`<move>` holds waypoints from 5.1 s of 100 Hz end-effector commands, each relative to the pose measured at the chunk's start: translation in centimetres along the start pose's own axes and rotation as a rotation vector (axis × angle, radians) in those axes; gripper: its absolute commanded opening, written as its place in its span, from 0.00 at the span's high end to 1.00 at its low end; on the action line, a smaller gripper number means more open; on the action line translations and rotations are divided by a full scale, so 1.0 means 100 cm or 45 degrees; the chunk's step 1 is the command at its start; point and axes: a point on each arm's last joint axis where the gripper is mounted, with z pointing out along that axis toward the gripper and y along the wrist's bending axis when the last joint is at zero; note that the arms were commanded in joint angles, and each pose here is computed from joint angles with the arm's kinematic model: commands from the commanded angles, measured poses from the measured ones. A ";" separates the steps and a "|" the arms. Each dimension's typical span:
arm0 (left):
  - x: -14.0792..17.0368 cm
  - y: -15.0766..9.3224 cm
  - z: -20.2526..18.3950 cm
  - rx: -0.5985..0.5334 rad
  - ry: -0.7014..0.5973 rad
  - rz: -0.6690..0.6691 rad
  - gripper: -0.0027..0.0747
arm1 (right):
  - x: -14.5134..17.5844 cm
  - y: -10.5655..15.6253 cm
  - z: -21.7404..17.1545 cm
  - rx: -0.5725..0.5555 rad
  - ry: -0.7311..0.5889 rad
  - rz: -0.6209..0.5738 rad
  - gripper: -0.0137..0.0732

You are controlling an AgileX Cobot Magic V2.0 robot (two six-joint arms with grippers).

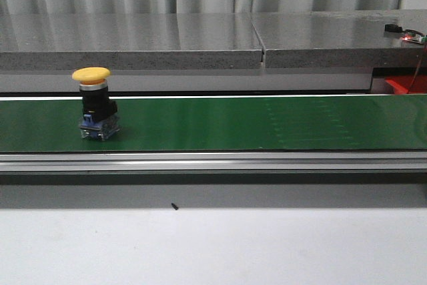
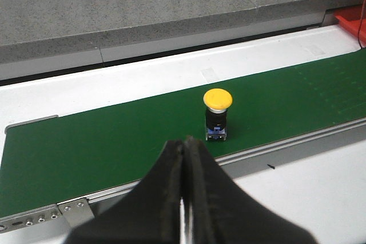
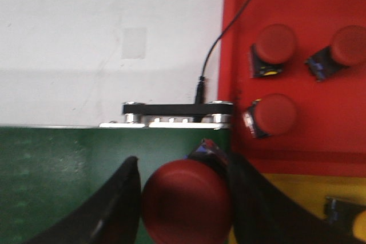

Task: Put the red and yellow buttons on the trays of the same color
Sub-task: 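Carry the red button into the red tray with the right gripper, then open the right gripper and move it back over the belt, then lower the right gripper onto the yellow button and close it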

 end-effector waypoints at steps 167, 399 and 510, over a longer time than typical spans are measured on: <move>-0.012 0.000 -0.003 0.010 -0.106 -0.022 0.99 | 0.008 -0.133 0.125 0.126 -0.154 0.533 0.54; -0.012 0.000 -0.003 0.010 -0.106 -0.022 0.99 | 0.097 0.119 -0.017 -0.591 0.110 -0.522 0.15; -0.012 0.000 -0.003 0.010 -0.106 -0.022 0.99 | 0.087 0.155 0.064 -0.732 -0.035 -0.637 0.51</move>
